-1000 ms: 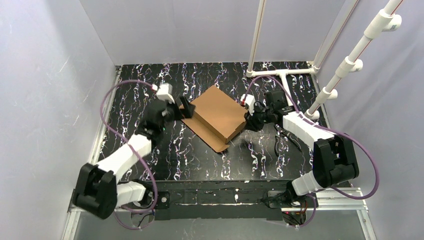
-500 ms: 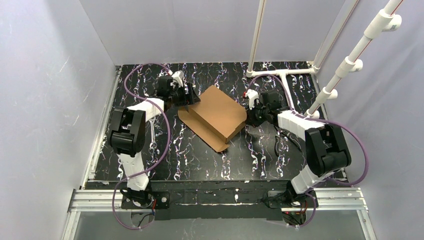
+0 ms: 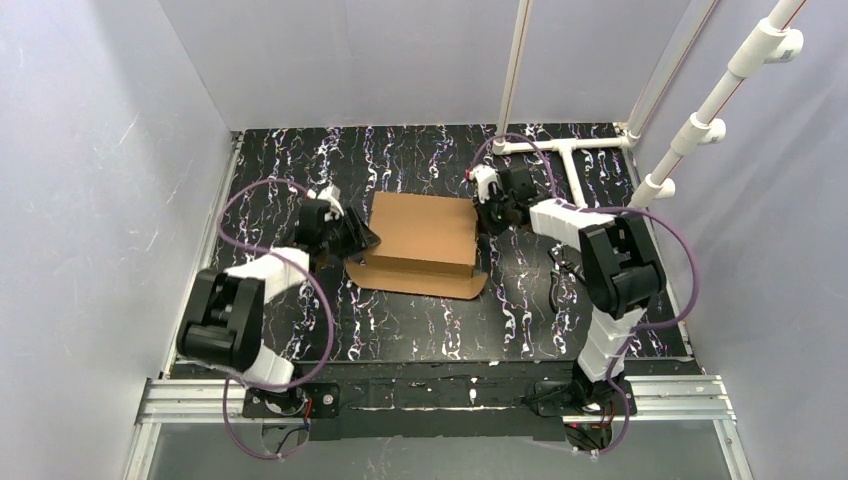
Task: Fold the paper box
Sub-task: Close the paper box at the center of the board.
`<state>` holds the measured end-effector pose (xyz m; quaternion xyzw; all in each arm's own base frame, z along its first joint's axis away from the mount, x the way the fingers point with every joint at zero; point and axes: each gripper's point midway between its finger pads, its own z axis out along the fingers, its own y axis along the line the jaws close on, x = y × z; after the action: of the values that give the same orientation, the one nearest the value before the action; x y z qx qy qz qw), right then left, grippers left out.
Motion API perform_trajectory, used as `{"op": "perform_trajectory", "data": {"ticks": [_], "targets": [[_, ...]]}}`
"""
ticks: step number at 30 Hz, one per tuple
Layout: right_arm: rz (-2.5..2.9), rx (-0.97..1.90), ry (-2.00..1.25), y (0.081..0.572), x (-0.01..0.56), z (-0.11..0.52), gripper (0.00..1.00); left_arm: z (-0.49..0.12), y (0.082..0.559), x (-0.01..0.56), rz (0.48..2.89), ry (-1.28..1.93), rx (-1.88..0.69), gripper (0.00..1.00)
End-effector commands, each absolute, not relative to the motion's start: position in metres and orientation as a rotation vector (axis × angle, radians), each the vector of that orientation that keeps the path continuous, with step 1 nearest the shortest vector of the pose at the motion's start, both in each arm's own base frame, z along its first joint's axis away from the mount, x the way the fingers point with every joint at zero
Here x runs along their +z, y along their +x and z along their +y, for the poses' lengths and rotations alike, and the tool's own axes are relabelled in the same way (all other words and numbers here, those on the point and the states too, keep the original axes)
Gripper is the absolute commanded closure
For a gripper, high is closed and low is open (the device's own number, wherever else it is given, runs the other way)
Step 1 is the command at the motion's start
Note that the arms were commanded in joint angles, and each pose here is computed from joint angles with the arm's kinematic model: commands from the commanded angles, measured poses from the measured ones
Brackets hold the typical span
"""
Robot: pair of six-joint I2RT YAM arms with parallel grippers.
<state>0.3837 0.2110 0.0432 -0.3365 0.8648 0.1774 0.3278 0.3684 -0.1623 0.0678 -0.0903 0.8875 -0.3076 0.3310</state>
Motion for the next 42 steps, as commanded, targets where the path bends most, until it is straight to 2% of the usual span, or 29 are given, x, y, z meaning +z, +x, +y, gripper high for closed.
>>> {"op": "perform_trajectory", "data": {"ticks": [1, 4, 6, 11, 14, 16, 17, 18, 19, 23, 28, 34, 38, 42], "targets": [[2.065, 0.619, -0.992, 0.410, 0.082, 0.269, 0.95, -0.183, 0.316, 0.077, 2.292, -0.425, -0.852, 0.52], [2.083, 0.562, -0.994, 0.417, 0.080, 0.264, 0.92, -0.177, 0.298, 0.080, 2.239, -0.507, -0.817, 0.51], [2.082, 0.439, -0.994, 0.419, 0.087, 0.243, 0.87, -0.161, 0.292, 0.088, 2.163, -0.533, -0.765, 0.48], [1.991, 0.298, -1.041, 0.391, 0.113, 0.207, 0.62, -0.129, 0.291, 0.112, 2.060, -0.466, -0.615, 0.21], [1.945, 0.286, -1.052, 0.374, 0.118, 0.191, 0.48, -0.128, 0.298, 0.132, 2.041, -0.306, -0.578, 0.11], [1.941, 0.369, -1.079, 0.364, 0.116, 0.181, 0.35, -0.140, 0.304, 0.148, 2.040, -0.139, -0.601, 0.02], [1.942, 0.435, -1.085, 0.359, 0.113, 0.179, 0.24, -0.148, 0.309, 0.158, 2.042, -0.048, -0.620, 0.02], [1.941, 0.506, -1.117, 0.351, 0.108, 0.176, 0.08, -0.154, 0.315, 0.160, 2.077, 0.024, -0.616, 0.02], [1.949, 0.567, -1.135, 0.345, 0.101, 0.172, 0.02, -0.160, 0.327, 0.173, 2.089, 0.087, -0.603, 0.02], [1.971, 0.640, -1.112, 0.337, 0.076, 0.169, 0.01, -0.177, 0.368, 0.189, 2.193, 0.271, -0.561, 0.02], [1.801, 0.566, -1.033, 0.349, 0.084, 0.172, 0.02, -0.211, 0.412, 0.190, 2.259, 0.442, -0.713, 0.02], [1.779, 0.540, -0.896, 0.364, 0.094, 0.171, 0.02, -0.231, 0.445, 0.164, 2.302, 0.467, -0.803, 0.02], [1.840, 0.591, -0.668, 0.376, 0.109, 0.170, 0.02, -0.233, 0.458, 0.146, 2.362, 0.448, -0.836, 0.02], [1.805, 0.576, -0.671, 0.373, 0.106, 0.168, 0.02, -0.237, 0.464, 0.136, 2.386, 0.451, -0.868, 0.02]]}}
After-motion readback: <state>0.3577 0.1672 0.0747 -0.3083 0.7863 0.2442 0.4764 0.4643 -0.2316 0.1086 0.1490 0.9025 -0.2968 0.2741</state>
